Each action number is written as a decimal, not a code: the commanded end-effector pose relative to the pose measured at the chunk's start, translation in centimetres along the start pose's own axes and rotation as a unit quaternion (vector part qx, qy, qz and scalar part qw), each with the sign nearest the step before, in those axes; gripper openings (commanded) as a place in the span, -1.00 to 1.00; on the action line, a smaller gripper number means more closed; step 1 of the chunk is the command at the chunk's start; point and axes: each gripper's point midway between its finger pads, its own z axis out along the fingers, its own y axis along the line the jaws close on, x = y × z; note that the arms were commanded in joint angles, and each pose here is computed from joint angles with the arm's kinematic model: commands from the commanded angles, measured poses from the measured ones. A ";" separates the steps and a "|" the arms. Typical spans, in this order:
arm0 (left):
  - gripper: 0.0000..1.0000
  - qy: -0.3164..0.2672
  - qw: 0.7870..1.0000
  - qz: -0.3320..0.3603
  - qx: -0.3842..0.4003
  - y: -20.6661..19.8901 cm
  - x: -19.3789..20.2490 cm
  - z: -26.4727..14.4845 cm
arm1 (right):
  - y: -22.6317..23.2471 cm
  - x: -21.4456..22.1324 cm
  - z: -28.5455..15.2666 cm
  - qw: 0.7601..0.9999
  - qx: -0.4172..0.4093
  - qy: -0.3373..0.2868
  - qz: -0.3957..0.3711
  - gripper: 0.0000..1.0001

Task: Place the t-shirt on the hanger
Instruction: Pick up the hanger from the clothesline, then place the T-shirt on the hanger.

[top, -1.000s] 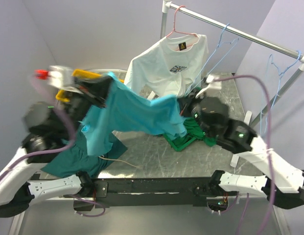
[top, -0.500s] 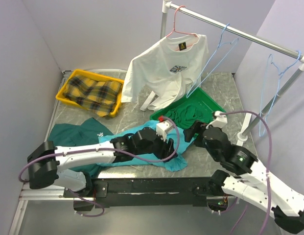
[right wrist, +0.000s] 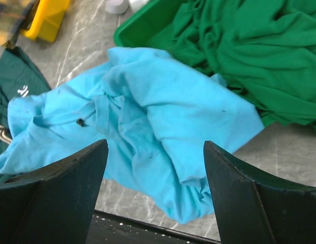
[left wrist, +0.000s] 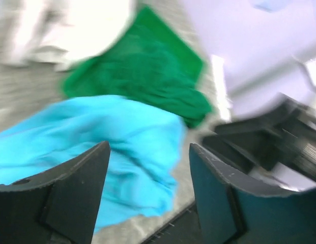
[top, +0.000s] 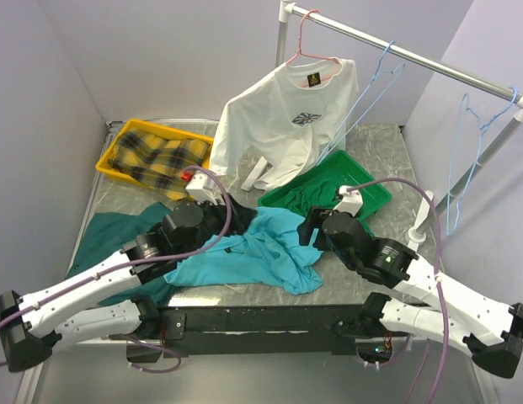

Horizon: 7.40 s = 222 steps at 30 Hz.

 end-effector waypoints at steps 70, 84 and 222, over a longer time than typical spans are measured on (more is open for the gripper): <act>-0.98 -0.200 0.923 0.301 0.131 -19.9 -17.2 15.8 | -3.2 2.8 -1.1 0.996 -0.016 -0.035 0.083 0.55; -0.98 -0.149 0.929 0.319 0.113 -14.5 -16.0 8.6 | -2.2 2.6 -1.1 0.997 -0.032 -0.028 0.068 0.51; -0.98 -0.087 0.959 0.156 0.220 0.1 4.7 -0.8 | 2.1 -7.9 -2.4 0.988 -0.049 -0.132 0.069 0.69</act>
